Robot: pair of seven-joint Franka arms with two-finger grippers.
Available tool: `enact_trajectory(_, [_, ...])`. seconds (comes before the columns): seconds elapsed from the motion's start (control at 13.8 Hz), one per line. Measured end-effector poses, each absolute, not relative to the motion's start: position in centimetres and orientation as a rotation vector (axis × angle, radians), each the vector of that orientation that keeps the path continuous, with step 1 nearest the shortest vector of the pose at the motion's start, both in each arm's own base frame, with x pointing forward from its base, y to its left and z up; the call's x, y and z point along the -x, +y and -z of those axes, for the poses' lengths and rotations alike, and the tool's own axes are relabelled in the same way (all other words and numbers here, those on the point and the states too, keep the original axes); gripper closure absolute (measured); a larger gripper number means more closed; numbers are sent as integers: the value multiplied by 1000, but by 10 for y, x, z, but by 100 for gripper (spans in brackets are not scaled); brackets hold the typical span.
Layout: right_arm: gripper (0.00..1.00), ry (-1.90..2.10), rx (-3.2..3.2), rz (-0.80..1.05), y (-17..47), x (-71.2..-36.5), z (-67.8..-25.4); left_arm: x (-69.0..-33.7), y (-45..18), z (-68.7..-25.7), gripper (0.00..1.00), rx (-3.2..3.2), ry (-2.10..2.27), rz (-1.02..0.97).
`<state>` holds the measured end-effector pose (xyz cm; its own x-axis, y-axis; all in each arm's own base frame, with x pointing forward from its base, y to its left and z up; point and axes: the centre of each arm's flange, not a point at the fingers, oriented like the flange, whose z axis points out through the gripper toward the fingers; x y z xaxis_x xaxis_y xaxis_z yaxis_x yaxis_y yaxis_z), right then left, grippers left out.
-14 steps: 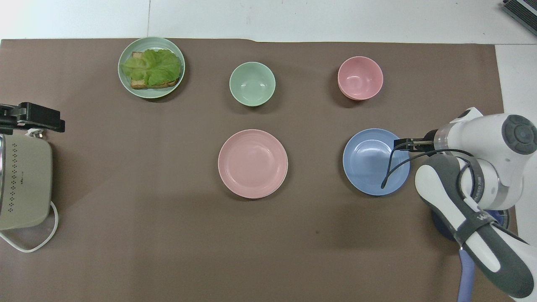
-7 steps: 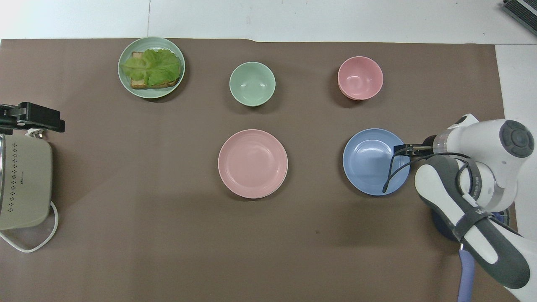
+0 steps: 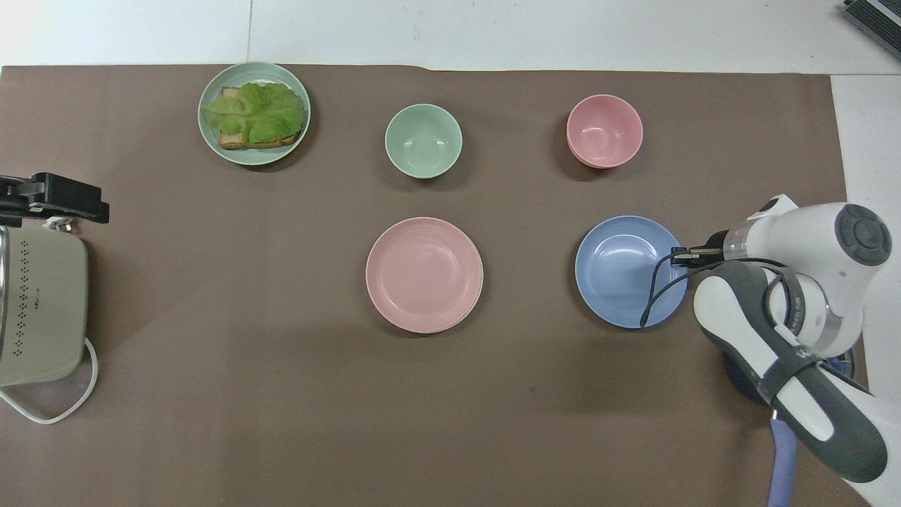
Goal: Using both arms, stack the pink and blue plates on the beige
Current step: 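Carry the blue plate onto the pink plate with the right gripper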
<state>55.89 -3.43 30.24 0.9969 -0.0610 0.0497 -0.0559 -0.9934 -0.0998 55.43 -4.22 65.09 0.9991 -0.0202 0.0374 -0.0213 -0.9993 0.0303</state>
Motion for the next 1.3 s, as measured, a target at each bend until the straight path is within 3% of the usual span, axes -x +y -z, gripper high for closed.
enact_trajectory(0.07, [93, 102, 3028, 65, -34, -558, -303, -554, -42, -650, 0, -3111, -33, -50])
enact_trajectory(0.14, [95, 110, 3019, 59, -34, -559, -308, -553, -43, -650, 0, -3111, -35, -43])
enact_trajectory(0.51, [96, 71, 2993, 69, -15, -562, -347, -554, -25, -650, 0, -3114, 18, -42])
enact_trajectory(0.87, [96, 3, 2875, 98, 52, -548, -404, -555, -13, -650, 0, -3114, 51, -43])
enact_trajectory(1.3, [96, 94, 2853, 107, 168, -538, -392, -555, -11, -650, 0, -3114, 56, -43])
